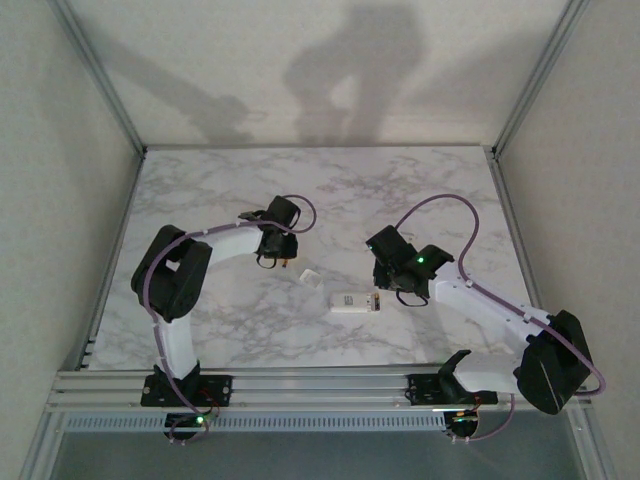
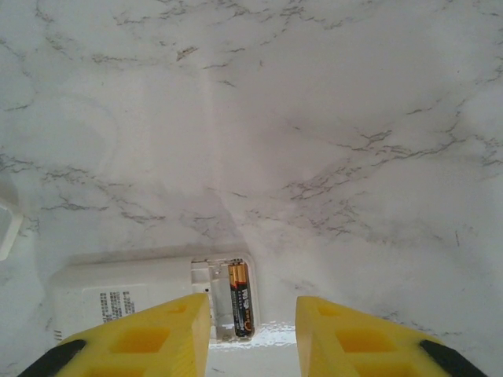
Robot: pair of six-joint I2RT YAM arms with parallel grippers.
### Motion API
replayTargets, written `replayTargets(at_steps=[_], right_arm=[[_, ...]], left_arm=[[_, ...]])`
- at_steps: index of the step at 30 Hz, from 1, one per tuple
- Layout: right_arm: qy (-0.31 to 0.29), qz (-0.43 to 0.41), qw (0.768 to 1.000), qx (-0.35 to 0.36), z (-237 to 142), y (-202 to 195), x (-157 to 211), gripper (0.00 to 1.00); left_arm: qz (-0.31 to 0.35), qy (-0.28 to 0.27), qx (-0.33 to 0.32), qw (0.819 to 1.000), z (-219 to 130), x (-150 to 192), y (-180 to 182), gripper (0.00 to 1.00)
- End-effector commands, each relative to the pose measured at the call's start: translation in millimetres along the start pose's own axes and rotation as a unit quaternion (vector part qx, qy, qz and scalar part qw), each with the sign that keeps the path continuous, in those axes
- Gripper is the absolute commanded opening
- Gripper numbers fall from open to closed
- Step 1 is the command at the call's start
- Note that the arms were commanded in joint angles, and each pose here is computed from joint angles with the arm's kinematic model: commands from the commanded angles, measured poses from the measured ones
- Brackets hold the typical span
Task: Load the batteries into the remote control
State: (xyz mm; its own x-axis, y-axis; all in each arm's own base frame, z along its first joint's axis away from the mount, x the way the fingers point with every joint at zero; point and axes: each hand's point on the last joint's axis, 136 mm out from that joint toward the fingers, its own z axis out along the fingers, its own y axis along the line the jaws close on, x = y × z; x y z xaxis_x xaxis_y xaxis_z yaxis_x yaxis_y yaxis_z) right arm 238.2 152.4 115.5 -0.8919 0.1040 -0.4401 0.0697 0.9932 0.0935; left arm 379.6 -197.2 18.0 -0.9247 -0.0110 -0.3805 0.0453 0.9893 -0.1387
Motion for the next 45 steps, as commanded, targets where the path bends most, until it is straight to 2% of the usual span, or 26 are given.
replayTargets(at_steps=[1,4,8,10,13,19,23,25,26,29,32,33,35,37,40,43,45], right_arm=[[0.007,0.003,1.000,0.014,6,-7,5,0.35],[0.010,0.002,1.000,0.015,8,-6,6,0.35],[0.013,0.001,1.000,0.015,9,-5,7,0.35],[0.014,0.001,1.000,0.014,10,-5,7,0.35],[0.015,0.000,1.000,0.014,10,-5,7,0.36],[0.014,0.002,1.000,0.013,9,-5,7,0.36],[0.013,0.012,1.000,0.011,8,-5,6,0.37],[0.017,0.025,1.000,-0.002,6,-3,5,0.41],[0.019,0.032,0.999,-0.011,6,-1,5,0.41],[0.032,0.050,0.997,-0.051,-2,7,-3,0.43],[0.048,0.070,0.990,-0.111,-16,16,-17,0.44],[0.051,0.078,0.986,-0.136,-24,19,-24,0.45],[0.057,0.088,0.977,-0.188,-40,25,-38,0.46],[0.067,0.078,0.965,-0.241,-61,35,-51,0.47],[0.080,0.035,0.950,-0.300,-91,57,-60,0.47],[0.088,0.026,0.934,-0.345,-107,73,-63,0.46],[0.089,0.019,0.926,-0.366,-113,81,-62,0.46]], left_arm=[[0.028,0.051,-0.002,0.998,1,34,-1,0.31],[0.037,0.051,0.010,0.998,-3,39,-8,0.30],[0.043,0.047,0.039,0.997,-14,42,-17,0.34],[0.049,0.048,0.035,0.997,-16,45,-16,0.39],[0.051,0.045,0.018,0.997,-17,49,-8,0.39],[0.055,0.051,-0.007,0.997,-12,57,4,0.29],[0.068,0.053,-0.002,0.996,-13,60,4,0.13],[0.080,0.053,0.011,0.995,-15,60,-1,0.01],[0.086,0.051,0.020,0.995,-17,59,-4,0.00],[0.121,0.019,0.057,0.991,-35,43,-19,0.00],[0.192,-0.056,0.111,0.973,-73,13,-44,0.00],[0.228,-0.088,0.136,0.960,-89,3,-56,0.00],[0.330,-0.157,0.182,0.913,-129,-7,-82,0.00],[0.451,-0.234,0.187,0.841,-165,-9,-102,0.00],[0.587,-0.301,0.146,0.737,-190,-4,-120,0.00],[0.654,-0.343,0.122,0.663,-203,-5,-134,0.00],[0.680,-0.361,0.112,0.628,-207,-5,-142,0.00]])
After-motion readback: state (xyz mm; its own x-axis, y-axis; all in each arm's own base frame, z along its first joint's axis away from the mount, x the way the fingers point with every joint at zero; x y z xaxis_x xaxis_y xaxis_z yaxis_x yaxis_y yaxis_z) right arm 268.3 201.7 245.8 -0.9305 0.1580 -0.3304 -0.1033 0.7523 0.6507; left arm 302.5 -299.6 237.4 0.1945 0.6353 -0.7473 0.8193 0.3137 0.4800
